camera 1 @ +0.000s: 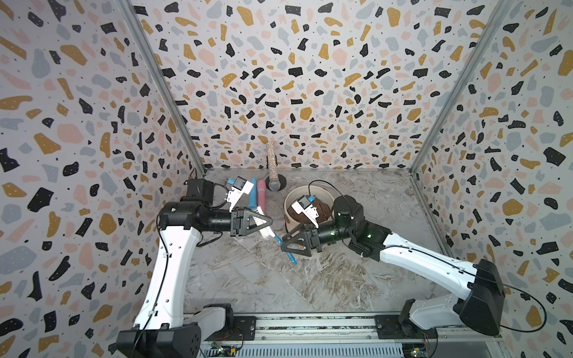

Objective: Scrub the dried mud off the ceramic pot
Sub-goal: Pick up the brush from the center of the board, then brush off the soil from the pot.

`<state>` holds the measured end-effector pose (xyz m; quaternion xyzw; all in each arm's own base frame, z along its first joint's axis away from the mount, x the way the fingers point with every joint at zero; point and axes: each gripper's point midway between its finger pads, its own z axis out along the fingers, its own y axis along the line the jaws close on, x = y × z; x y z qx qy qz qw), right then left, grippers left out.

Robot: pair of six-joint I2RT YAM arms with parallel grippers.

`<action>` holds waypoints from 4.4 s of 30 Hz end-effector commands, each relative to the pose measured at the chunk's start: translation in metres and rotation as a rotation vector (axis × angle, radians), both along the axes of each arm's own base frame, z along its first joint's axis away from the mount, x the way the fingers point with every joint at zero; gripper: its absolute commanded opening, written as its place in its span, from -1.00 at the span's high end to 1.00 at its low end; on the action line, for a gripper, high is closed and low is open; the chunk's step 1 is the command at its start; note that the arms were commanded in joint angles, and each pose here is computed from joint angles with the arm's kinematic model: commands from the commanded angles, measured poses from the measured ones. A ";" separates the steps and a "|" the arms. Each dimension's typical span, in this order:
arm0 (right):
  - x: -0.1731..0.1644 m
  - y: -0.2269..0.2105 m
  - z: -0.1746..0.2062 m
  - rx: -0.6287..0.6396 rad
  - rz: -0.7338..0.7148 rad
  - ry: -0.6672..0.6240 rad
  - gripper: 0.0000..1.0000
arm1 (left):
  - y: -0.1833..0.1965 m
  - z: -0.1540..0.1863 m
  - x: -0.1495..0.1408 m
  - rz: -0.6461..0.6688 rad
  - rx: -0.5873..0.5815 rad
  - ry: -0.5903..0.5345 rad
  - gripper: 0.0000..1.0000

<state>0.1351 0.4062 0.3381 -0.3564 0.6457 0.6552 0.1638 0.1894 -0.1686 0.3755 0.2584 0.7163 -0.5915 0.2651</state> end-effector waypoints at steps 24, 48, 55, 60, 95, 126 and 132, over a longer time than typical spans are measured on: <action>-0.009 0.009 0.018 0.119 0.095 -0.049 0.08 | -0.004 0.004 -0.003 -0.034 -0.043 -0.006 0.72; 0.058 -0.134 -0.109 -0.968 -0.248 -0.713 1.00 | 0.031 -0.068 0.040 0.247 0.286 0.015 -0.99; 0.074 -0.166 -0.121 -1.294 -0.275 -0.932 1.00 | 0.111 -0.132 0.075 0.576 0.775 0.019 -1.00; 0.087 -0.155 -0.110 -1.312 -0.326 -1.174 1.00 | 0.138 -0.148 0.078 0.656 0.919 0.032 -0.99; 0.115 -0.105 -0.178 -1.216 -0.320 -1.299 1.00 | 0.138 -0.151 0.062 0.610 0.926 0.037 -1.00; 0.124 -0.173 -0.055 -0.335 -0.692 0.381 1.00 | 0.004 -0.078 0.061 0.062 0.762 -0.400 -0.78; 0.135 -0.177 -0.087 -0.227 -0.625 0.551 1.00 | -0.024 -0.104 0.087 0.034 0.869 -0.445 -0.78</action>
